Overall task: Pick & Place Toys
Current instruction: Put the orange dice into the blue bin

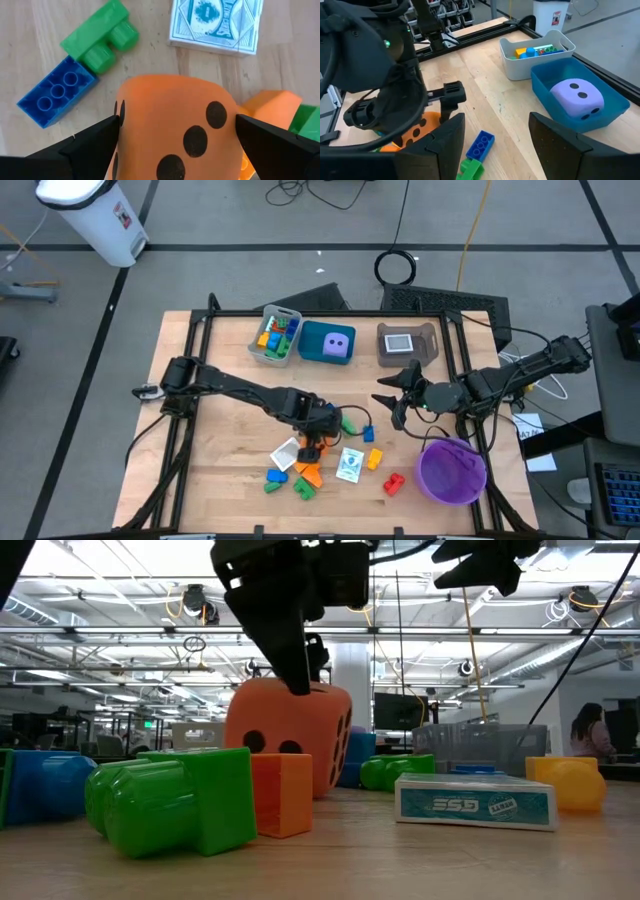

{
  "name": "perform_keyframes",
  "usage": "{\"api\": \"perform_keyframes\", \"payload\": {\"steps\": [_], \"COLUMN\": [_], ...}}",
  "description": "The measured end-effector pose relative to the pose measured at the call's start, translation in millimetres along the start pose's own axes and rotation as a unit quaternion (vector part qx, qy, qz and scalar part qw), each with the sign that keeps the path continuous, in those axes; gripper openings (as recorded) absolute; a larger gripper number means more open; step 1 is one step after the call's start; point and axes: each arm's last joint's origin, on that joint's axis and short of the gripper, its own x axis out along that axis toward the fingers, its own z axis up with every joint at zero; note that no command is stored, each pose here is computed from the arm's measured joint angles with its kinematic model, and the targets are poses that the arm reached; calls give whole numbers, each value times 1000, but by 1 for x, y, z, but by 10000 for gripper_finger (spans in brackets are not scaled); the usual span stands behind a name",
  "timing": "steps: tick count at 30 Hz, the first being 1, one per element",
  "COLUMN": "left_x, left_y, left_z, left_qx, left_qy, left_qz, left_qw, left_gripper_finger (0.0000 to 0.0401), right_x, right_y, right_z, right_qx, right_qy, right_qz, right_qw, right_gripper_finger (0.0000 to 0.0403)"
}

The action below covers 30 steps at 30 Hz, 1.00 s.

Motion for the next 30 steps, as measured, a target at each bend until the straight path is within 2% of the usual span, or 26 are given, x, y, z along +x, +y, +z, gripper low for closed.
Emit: {"api": "perform_keyframes", "payload": {"steps": [10,20,30], "left_x": [2,-2,-24], "left_y": [8,16,29], "left_z": [0,1,-2], "left_qx": [-36,-55,-62], "left_qy": [6,3,-10], "left_qz": [-22,-37,-33], "left_qw": [999,998,998], "left_gripper_finger": [391,294,249], "right_x": [0,0,0], "right_y": [0,0,0], "right_z": [0,0,-1], "right_qx": [-1,-1,-9], "right_qy": [2,2,3], "right_qz": [-1,-1,-1], "right_qw": [1000,1000,1000], "right_gripper_finger": [212,212,212]}}
